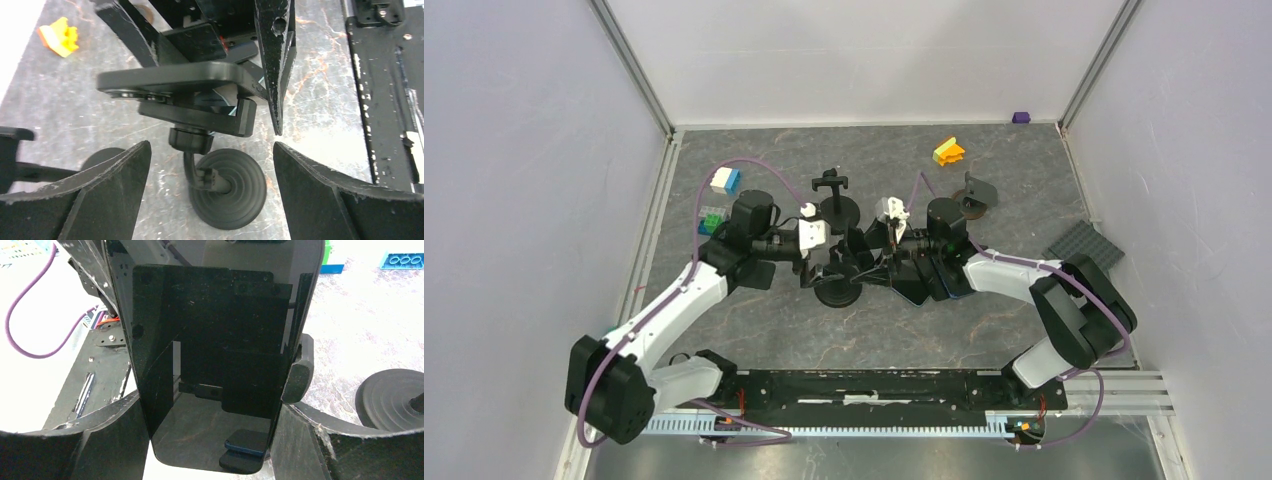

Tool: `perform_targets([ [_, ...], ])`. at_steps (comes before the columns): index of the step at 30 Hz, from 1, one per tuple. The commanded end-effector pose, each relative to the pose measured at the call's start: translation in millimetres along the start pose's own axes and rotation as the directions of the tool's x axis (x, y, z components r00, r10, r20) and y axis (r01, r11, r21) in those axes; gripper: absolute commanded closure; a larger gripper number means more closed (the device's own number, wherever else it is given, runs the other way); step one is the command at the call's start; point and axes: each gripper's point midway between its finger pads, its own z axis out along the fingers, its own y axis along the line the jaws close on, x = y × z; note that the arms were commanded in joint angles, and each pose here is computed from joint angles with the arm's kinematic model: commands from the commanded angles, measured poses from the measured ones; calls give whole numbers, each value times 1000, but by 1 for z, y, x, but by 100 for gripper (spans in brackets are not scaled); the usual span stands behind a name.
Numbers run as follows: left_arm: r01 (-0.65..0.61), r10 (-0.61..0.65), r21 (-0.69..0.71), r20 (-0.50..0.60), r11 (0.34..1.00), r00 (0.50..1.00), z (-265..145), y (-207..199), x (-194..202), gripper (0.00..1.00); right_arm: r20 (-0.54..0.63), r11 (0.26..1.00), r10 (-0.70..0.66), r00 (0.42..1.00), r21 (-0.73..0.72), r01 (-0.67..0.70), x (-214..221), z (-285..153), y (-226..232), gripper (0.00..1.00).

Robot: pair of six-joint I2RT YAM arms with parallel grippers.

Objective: Place the phone on the phone stand
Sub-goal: Install the phone on the phone stand.

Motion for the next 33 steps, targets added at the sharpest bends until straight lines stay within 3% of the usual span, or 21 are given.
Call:
perform_targets([
  [1, -170, 170, -133, -10, 976, 985, -18, 22, -29, 6, 92, 993, -114, 989, 14, 113, -49, 2, -5, 99],
  [7, -254, 244, -191, -77, 948, 967, -39, 22, -38, 15, 129, 997, -80, 988, 14, 79, -59, 4, -5, 99],
  [15, -382, 361, -188, -137, 905, 922, -41, 5, -56, 16, 125, 998, -60, 990, 18, 59, -55, 7, -10, 99],
  [23, -427, 399, -155, -182, 891, 899, -25, -5, -56, 19, 97, 997, -68, 993, -17, 70, -43, 9, -8, 100],
  [33, -417, 386, -168, -191, 893, 903, -19, -8, -38, 30, 35, 989, -68, 997, -131, 72, -28, 14, -4, 99],
])
